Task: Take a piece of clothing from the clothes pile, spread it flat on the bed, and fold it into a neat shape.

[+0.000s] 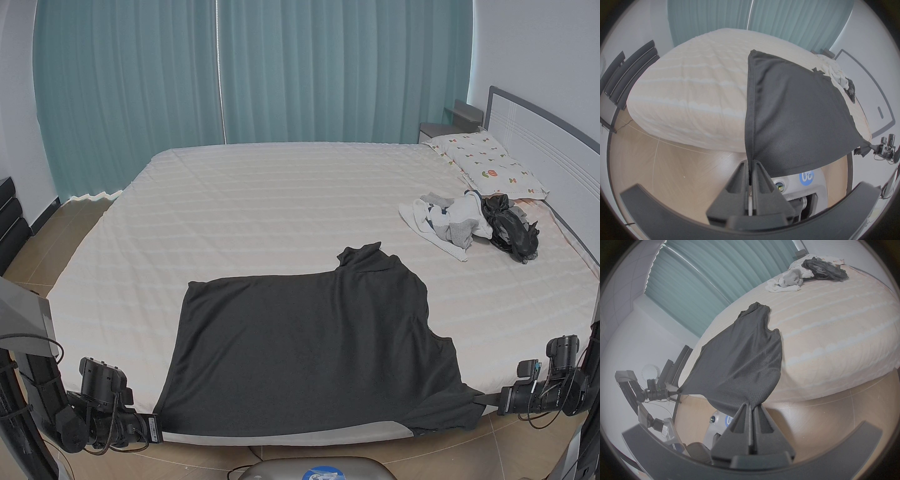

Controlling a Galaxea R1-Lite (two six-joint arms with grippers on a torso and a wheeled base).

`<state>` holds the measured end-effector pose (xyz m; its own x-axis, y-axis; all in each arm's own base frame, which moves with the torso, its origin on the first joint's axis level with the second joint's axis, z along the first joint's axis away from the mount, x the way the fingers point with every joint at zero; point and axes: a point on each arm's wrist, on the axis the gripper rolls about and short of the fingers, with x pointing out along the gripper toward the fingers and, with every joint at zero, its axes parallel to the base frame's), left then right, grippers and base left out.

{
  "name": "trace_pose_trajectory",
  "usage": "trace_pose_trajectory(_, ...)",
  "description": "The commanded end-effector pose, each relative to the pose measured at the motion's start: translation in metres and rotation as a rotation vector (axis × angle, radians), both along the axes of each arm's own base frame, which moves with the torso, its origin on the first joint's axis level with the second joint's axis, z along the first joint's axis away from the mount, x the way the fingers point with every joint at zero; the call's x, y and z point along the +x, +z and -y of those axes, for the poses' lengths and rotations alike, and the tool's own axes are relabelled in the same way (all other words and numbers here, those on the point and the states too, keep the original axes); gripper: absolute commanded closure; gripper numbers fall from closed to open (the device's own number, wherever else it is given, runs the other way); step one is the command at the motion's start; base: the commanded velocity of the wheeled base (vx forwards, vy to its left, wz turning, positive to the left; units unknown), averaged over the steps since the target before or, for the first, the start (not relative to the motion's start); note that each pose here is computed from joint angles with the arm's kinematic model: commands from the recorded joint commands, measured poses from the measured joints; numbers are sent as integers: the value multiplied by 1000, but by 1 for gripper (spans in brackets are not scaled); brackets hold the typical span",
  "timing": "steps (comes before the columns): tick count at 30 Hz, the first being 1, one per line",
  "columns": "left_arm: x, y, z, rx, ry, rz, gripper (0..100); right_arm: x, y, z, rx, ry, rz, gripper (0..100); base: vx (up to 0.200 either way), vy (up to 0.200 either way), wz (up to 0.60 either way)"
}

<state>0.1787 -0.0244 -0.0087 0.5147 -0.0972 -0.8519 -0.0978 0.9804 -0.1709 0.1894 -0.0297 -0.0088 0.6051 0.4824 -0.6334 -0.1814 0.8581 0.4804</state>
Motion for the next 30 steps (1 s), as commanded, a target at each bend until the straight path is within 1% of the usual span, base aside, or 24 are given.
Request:
trace_pose_trajectory(1, 2, 6, -1, -6, 5, 38, 100, -1, 1, 0, 2, -2, 12, 100, 0, 0, 0)
trace_pose_trajectory(5, 13, 13, -1, -29, 30, 99, 100, 11, 5, 0, 8, 12, 97, 100, 0, 0, 0)
trace_pose_trajectory(9, 26, 20, 0, -76, 89, 158, 100, 25, 10, -3, 42, 3, 157, 100, 0, 0, 0)
trace_pose_trajectory(12, 38, 23, -1, -106, 134, 190, 100, 37, 8, -5, 60, -10, 182, 100, 0, 0, 0)
trace_pose_trajectory(16, 57, 29, -3, -145, 183, 248, 100, 52, 0, -3, 57, -12, 197, 100, 0, 0, 0)
trace_pose_trajectory(19, 66, 29, -2, -161, 195, 261, 100, 62, -5, -3, 56, -10, 207, 100, 0, 0, 0)
trace_pose_trajectory(24, 76, 25, -2, -161, 200, 264, 100, 74, -8, -3, 62, -8, 226, 100, 0, 0, 0)
trace_pose_trajectory(25, 83, 23, -6, -159, 219, 274, 100, 84, -7, -6, 78, -5, 242, 100, 0, 0, 0)
trace_pose_trajectory(26, 84, 24, -6, -159, 220, 275, 100, 85, -7, -6, 79, -6, 244, 100, 0, 0, 0)
trace_pose_trajectory(28, 88, 22, -9, -159, 231, 279, 100, 93, -5, -8, 81, -40, 251, 100, 0, 0, 0)
trace_pose_trajectory(30, 91, 20, -12, -156, 241, 279, 100, 100, -5, -13, 75, -53, 259, 100, 0, 0, 0)
